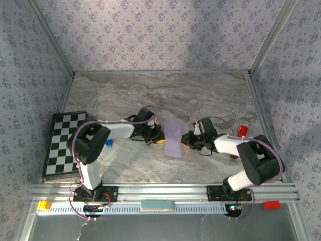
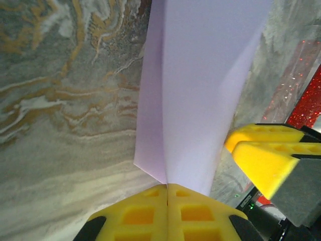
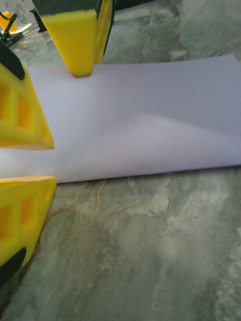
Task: Fold a paper plane with a square sheet of paper (pick it up from the middle)
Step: Third fold the triangle at the center of the table.
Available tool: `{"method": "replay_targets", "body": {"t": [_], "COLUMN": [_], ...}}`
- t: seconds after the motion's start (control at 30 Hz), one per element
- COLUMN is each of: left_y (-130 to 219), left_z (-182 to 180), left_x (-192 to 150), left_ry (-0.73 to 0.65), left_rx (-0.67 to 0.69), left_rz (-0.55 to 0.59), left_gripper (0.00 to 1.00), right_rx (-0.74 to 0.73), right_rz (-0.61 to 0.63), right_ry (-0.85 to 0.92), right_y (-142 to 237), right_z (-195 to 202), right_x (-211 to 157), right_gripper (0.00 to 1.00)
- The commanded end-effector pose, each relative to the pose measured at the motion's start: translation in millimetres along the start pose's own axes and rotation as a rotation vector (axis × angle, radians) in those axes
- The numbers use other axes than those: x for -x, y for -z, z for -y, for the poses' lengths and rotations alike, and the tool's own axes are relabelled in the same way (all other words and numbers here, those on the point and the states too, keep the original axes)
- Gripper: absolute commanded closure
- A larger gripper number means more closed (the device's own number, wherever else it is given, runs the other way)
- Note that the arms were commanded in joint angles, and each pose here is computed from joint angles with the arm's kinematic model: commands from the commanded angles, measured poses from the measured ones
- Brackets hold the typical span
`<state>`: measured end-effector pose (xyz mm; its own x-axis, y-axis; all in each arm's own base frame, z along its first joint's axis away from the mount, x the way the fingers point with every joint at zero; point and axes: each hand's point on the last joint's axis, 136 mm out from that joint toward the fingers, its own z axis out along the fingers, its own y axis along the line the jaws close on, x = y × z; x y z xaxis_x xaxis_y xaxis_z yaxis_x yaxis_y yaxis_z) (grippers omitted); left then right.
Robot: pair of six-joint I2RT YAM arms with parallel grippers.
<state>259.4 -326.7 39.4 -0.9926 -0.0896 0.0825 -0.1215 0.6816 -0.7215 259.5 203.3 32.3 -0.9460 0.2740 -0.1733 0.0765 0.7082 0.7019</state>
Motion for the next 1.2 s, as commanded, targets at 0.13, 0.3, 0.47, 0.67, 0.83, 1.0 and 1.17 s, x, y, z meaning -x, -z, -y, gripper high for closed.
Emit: {"method": "replay_targets", "body": {"t": [0.13, 0.3, 0.47, 0.67, 0.83, 1.0, 1.17], "left_y": [23.1, 30.7, 31.8, 31.0, 30.1, 30.0, 29.9], "left_z": [8.9, 11.9, 11.7, 13.3, 12.6, 13.1, 12.7], "left_x": [1.1, 2.1, 4.0, 4.4, 3.7, 4.2, 3.6], "left_ry": [0.092, 0.101, 0.109, 0.109, 0.110, 0.110, 0.109], "left_rx": [-0.037, -0.047, -0.047, -0.052, -0.052, -0.055, -0.052], "left_rz": [0.069, 0.089, 0.087, 0.084, 0.078, 0.079, 0.077], "left_gripper": [1.00, 1.00, 1.00, 1.00, 1.00, 1.00, 1.00], "right_rx": [-0.043, -0.081, -0.083, -0.268, -0.389, -0.418, -0.406], "right_rz": [0.075, 0.221, 0.377, 0.417, 0.440, 0.471, 0.458], "right_ry": [0.329, 0.727, 1.121, 1.351, 1.426, 1.426, 1.416], "right_y": [32.7, 43.1, 41.3, 25.1, 7.7, -3.0, -6.4], "right_z": [-32.4, -63.5, -96.4, -102.5, -99.8, -101.3, -100.3], "right_x": [-9.8, -27.2, -54.8, -63.1, -62.9, -59.3, -62.2], "right_gripper": [0.51, 0.49, 0.34, 0.35, 0.36, 0.43, 0.60]}}
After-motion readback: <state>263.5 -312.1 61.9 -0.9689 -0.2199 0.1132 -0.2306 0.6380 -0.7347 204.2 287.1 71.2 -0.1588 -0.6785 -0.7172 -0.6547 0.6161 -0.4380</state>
